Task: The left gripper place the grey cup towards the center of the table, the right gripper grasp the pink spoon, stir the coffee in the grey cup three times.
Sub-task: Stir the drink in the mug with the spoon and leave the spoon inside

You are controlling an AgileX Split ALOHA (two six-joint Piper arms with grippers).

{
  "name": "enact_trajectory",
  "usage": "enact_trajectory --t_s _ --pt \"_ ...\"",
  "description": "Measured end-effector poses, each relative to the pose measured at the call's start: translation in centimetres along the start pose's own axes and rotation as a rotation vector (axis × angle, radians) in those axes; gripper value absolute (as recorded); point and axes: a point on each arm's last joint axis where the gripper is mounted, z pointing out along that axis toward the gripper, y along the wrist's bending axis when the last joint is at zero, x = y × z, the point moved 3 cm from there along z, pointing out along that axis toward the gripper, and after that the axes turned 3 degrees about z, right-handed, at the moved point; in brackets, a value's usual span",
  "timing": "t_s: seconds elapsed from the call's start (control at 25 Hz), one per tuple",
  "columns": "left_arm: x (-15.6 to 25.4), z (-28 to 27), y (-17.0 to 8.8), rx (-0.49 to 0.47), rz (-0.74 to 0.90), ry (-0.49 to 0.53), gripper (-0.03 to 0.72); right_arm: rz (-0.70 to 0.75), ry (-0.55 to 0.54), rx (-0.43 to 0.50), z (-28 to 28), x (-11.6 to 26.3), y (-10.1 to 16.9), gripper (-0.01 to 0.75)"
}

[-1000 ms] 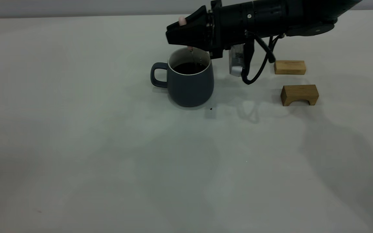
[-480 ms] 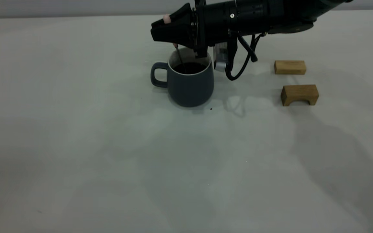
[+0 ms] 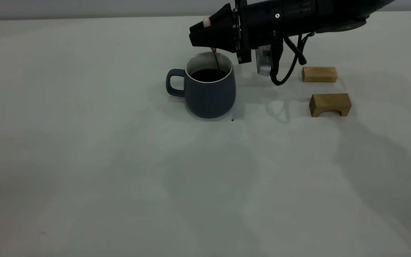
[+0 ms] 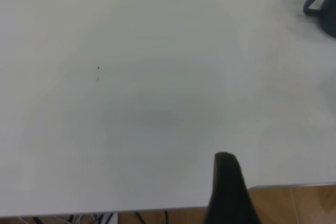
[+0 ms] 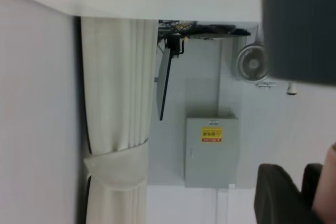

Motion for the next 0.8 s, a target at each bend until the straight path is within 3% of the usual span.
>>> enact_trajectory --t_s 0.28,0.8 --pt "0.0 0.0 0.0 0.000 0.000 0.000 0.568 0.009 -0.030 0.040 -0.1 0.0 -1.2 0.107" --pt "0.0 0.0 0.0 0.000 0.000 0.000 0.568 -0.010 0.053 0.010 3.0 1.6 -1.9 0.107"
